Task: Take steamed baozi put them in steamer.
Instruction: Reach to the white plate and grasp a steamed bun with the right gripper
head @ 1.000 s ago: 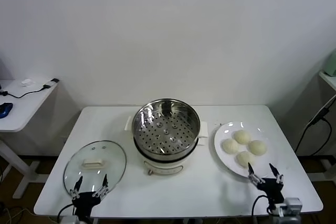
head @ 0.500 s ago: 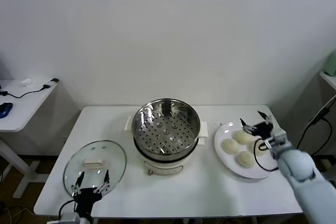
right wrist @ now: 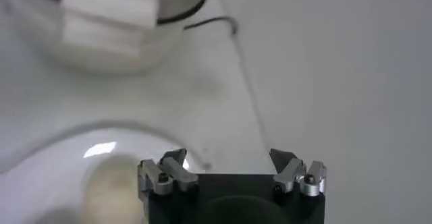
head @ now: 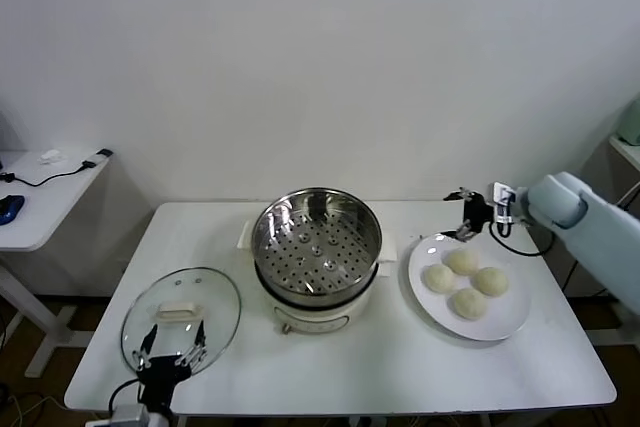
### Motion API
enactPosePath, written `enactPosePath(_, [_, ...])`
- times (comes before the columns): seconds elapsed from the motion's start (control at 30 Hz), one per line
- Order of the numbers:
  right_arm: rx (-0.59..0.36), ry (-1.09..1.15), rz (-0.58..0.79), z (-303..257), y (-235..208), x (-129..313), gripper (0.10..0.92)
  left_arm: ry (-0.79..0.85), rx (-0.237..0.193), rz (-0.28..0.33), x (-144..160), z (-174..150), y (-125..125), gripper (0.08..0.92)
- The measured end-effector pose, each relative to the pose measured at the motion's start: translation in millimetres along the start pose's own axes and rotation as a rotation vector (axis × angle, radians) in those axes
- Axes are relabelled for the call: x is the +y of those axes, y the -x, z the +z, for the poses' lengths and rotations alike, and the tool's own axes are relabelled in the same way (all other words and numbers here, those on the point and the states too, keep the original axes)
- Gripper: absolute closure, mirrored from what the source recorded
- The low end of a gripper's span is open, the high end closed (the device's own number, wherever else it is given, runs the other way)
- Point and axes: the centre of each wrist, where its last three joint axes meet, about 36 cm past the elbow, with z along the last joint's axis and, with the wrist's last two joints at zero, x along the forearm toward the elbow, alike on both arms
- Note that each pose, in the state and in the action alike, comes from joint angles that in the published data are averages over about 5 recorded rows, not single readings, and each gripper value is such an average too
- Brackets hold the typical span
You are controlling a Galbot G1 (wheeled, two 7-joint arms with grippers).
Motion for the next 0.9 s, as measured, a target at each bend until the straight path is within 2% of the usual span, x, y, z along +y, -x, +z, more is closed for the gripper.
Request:
enactPosePath(0.17, [0.087, 0.003, -0.103, 9.7, 7.2, -8.2, 0.2, -0.004, -0.005, -0.003, 0.3, -1.0, 1.2, 0.177])
enactPosePath(0.37, [0.145, 0.014, -0.172, 15.0, 26.6, -12.4, 0.2, -0.009, -0.007, -0.005, -1.0, 0.4, 1.7, 0.177])
enactPosePath(0.9, [0.162, 0.026, -0.219, 12.8, 81.5, -27.8, 0.2, -0.004, -0.005, -0.015, -2.4, 8.5, 1.6, 0.177])
